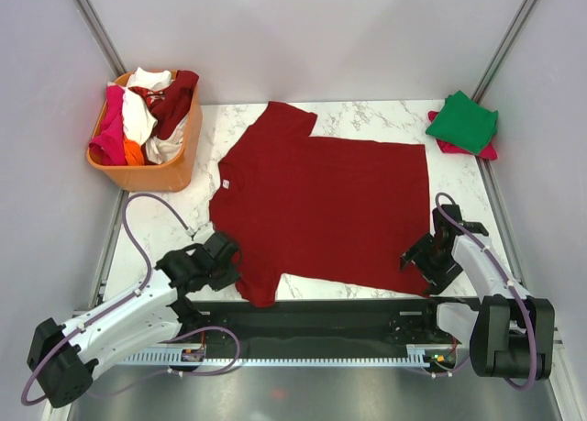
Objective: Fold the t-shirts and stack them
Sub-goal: Flatten the tshirt out, then fold the tshirt
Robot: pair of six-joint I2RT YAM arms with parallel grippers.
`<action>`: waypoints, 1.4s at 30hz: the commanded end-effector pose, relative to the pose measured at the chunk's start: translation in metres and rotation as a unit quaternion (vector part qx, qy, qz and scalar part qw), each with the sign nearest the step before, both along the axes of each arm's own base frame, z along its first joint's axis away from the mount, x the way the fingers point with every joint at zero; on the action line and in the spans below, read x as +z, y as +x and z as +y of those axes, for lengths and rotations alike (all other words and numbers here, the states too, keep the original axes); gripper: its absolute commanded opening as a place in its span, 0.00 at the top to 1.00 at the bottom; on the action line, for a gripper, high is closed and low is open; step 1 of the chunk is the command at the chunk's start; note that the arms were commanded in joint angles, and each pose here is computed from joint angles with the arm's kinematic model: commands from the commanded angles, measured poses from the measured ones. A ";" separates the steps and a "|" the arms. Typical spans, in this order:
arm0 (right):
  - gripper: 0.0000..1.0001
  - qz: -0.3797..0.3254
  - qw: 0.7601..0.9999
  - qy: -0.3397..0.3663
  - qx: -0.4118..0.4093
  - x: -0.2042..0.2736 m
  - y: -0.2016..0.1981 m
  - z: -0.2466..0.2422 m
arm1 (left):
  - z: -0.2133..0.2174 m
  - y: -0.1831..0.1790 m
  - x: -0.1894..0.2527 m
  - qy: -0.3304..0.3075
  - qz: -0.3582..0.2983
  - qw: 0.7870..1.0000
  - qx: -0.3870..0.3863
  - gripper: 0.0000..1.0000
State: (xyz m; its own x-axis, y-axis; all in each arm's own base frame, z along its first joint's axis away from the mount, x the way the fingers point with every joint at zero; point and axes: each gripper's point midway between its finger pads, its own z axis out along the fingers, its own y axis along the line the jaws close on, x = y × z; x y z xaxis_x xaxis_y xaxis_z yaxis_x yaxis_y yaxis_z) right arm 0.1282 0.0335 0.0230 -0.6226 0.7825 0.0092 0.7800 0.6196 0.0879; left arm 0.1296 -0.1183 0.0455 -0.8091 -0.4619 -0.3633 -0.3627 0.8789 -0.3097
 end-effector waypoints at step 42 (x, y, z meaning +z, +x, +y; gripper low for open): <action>0.90 -0.011 0.995 0.044 0.093 -0.025 0.019 0.009 | -0.005 0.019 0.012 0.025 -0.012 1.000 0.001 0.98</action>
